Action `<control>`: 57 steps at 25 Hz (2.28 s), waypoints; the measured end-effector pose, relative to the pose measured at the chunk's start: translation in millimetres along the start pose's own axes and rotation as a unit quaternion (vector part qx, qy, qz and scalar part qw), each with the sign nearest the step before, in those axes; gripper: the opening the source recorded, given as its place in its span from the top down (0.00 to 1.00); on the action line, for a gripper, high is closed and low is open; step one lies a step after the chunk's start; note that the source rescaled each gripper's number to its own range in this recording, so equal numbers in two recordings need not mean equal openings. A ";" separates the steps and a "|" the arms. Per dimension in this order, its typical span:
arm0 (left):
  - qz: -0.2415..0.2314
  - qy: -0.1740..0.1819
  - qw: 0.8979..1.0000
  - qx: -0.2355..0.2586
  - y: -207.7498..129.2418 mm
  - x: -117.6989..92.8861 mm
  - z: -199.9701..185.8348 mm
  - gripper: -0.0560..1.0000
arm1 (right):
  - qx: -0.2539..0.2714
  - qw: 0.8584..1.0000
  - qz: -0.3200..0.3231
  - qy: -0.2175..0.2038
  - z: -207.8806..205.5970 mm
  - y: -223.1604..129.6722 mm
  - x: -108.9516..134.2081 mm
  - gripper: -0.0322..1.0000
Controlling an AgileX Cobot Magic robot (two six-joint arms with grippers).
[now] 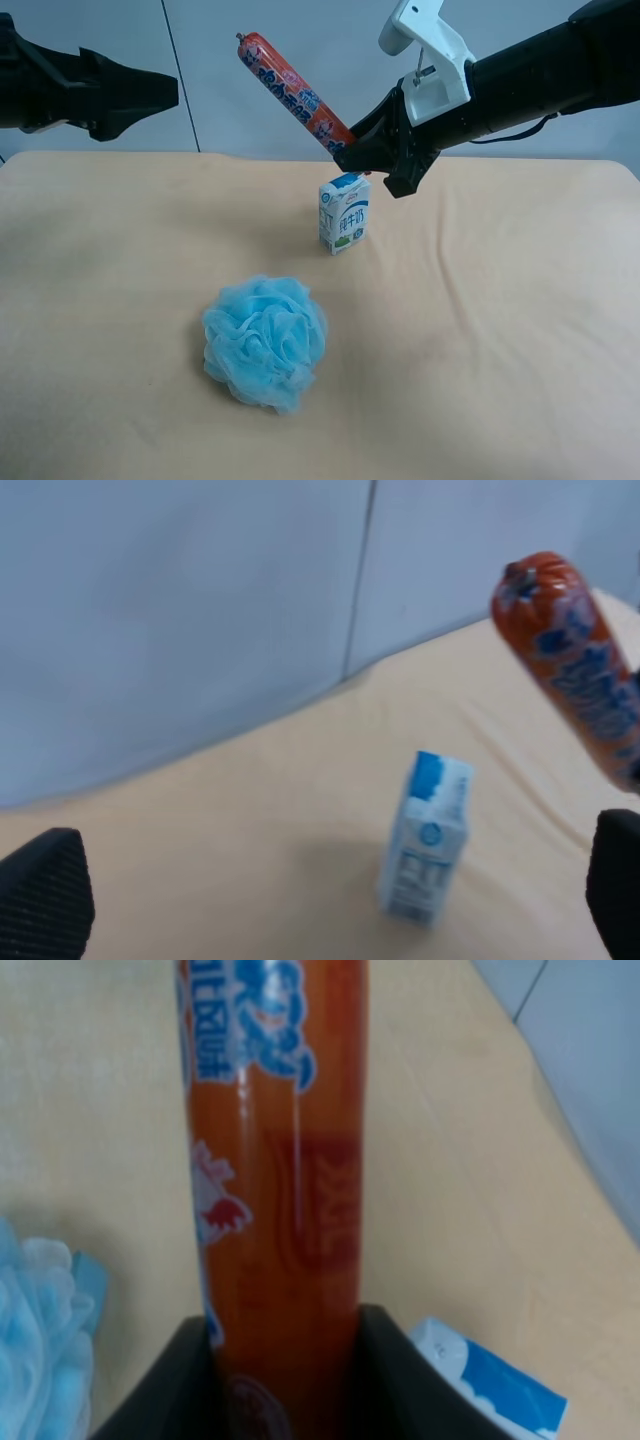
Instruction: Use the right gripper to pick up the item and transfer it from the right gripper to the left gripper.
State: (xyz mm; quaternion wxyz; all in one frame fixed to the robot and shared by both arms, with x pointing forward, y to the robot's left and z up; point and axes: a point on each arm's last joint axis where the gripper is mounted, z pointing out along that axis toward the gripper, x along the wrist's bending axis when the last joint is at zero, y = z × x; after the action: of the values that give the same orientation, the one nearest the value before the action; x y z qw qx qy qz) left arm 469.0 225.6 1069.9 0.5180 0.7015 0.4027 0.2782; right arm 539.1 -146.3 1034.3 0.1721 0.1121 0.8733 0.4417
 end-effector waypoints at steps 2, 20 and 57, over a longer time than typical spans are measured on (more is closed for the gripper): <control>0.015 0.005 1.000 -0.002 9.1 -6.0 7.0 0.00 | -0.001 1.000 0.001 0.000 0.0 0.1 0.0 0.97; 0.060 -0.006 0.998 0.015 34.2 -76.7 56.0 0.00 | -0.002 1.000 0.002 0.003 0.0 0.4 0.5 0.97; -0.031 -0.046 0.998 -0.009 57.5 -86.7 72.6 0.20 | -0.085 0.996 0.013 0.032 -1.7 15.4 5.4 0.97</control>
State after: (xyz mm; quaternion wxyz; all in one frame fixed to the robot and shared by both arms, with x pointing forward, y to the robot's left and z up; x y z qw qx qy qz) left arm 498.4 107.1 1104.5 0.5505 0.6963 0.3973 0.2331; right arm 534.1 -136.7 1046.6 0.1469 0.0945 0.8361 0.5199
